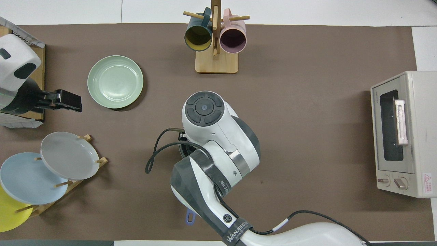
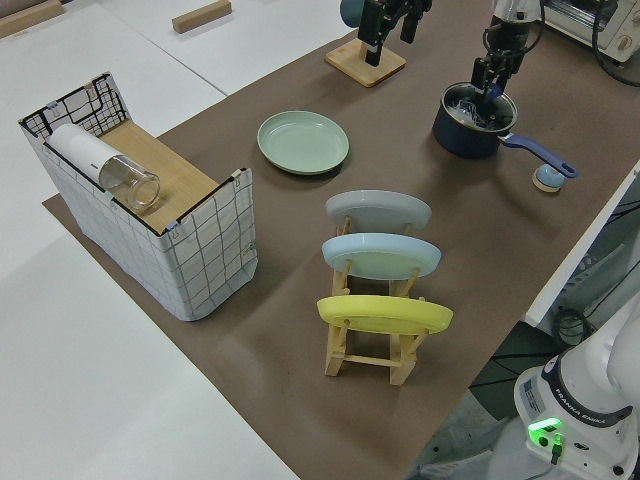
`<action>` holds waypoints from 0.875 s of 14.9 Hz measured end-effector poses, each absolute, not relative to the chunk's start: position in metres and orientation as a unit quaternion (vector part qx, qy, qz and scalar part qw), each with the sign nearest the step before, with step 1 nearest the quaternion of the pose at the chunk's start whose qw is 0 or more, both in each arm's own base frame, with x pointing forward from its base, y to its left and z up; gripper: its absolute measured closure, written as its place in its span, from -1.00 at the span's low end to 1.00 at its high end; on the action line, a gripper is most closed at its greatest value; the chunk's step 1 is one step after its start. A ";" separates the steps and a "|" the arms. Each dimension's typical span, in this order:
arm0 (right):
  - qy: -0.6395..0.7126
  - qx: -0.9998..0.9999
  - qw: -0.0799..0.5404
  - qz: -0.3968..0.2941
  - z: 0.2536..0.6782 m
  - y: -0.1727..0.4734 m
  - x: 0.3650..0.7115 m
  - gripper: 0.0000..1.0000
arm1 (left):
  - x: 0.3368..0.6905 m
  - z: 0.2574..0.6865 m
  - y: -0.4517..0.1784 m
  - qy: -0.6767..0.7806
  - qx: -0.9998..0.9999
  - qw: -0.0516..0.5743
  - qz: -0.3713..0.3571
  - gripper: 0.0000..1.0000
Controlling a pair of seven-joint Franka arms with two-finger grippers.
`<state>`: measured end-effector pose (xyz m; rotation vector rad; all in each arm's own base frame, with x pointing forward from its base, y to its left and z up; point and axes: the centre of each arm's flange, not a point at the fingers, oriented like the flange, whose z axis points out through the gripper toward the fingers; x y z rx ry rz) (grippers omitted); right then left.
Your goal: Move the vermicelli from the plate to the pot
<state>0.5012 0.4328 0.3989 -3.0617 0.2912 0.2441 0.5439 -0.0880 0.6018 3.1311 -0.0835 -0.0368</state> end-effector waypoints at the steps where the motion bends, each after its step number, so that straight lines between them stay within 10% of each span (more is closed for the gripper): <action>1: 0.094 -0.992 0.029 0.078 0.399 0.433 0.501 -0.34 | 0.544 0.602 -0.085 -0.024 1.000 0.005 -0.012 -1.00; 6: 0.082 -0.995 0.011 0.053 0.401 0.430 0.506 -0.98 | 0.545 0.602 -0.081 -0.020 1.000 0.005 -0.012 -1.00; 13: 0.067 -0.998 0.003 0.019 0.482 0.310 0.568 -1.00 | 0.546 0.602 -0.077 -0.017 1.000 0.005 -0.011 -1.00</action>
